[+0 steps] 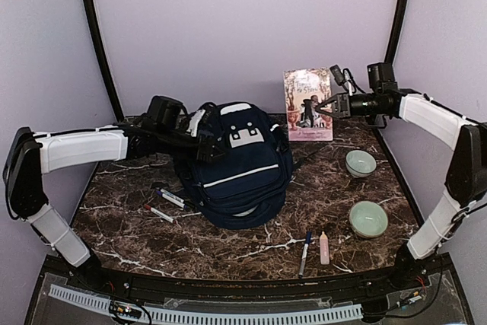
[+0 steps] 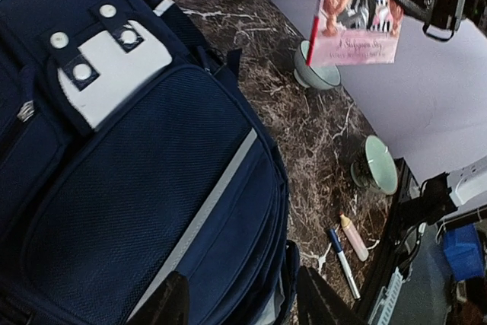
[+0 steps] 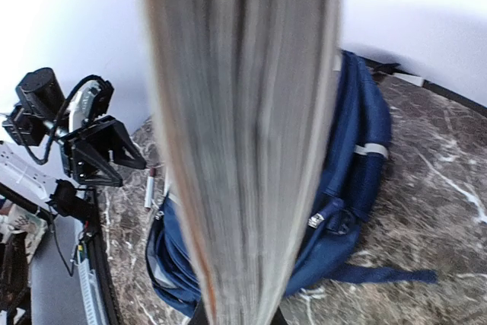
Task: Pack the student bag
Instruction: Pick up the largest pocket of the bag from the student bag.
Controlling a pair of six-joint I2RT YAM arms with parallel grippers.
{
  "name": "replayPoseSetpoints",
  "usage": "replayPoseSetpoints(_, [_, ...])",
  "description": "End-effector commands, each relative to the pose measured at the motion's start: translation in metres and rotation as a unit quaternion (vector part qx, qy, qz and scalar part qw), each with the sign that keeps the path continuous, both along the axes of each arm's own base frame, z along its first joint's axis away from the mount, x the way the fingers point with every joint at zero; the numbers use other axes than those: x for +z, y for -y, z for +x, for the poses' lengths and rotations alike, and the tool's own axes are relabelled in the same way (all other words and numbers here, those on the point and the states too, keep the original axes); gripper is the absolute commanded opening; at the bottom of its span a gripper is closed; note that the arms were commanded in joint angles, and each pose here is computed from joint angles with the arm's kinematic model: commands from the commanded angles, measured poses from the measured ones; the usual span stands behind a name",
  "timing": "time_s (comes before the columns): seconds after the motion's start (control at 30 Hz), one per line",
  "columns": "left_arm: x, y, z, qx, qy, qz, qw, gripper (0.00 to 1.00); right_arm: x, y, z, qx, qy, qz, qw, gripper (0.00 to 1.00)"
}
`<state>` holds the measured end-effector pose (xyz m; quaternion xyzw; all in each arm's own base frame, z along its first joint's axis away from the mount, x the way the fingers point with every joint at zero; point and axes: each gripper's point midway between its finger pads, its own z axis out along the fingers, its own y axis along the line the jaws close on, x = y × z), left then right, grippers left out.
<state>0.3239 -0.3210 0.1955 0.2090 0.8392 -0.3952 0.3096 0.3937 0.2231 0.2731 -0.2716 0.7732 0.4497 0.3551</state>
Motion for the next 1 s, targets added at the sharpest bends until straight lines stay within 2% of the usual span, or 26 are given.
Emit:
replayPoseSetpoints(0.0, [0.004, 0.04, -0.02, -0.095, 0.059, 0.079, 0.991, 0.48, 0.004, 0.041, -0.002, -0.035, 0.051, -0.054, 0.997, 0.0])
replayPoseSetpoints(0.2, [-0.037, 0.088, -0.034, -0.164, 0.073, 0.201, 0.963, 0.41, 0.006, 0.064, -0.01, -0.042, 0.036, -0.043, 0.998, 0.0])
replayPoseSetpoints(0.43, [-0.065, 0.129, -0.045, -0.2, 0.086, 0.271, 0.938, 0.4, -0.005, 0.064, -0.016, -0.047, 0.027, -0.031, 0.998, 0.0])
replayPoseSetpoints(0.57, [-0.077, 0.143, -0.044, -0.209, 0.086, 0.298, 0.927, 0.32, -0.004, 0.064, -0.016, -0.055, 0.033, -0.021, 0.998, 0.0])
replayPoseSetpoints(0.77, [-0.094, 0.145, -0.038, -0.201, 0.097, 0.345, 0.912, 0.4, -0.008, 0.064, -0.02, -0.058, 0.038, -0.021, 0.997, 0.0])
replayPoseSetpoints(0.97, [-0.106, 0.14, -0.038, -0.201, 0.095, 0.368, 0.903, 0.4, -0.008, 0.065, -0.019, -0.064, 0.039, -0.019, 0.997, 0.0])
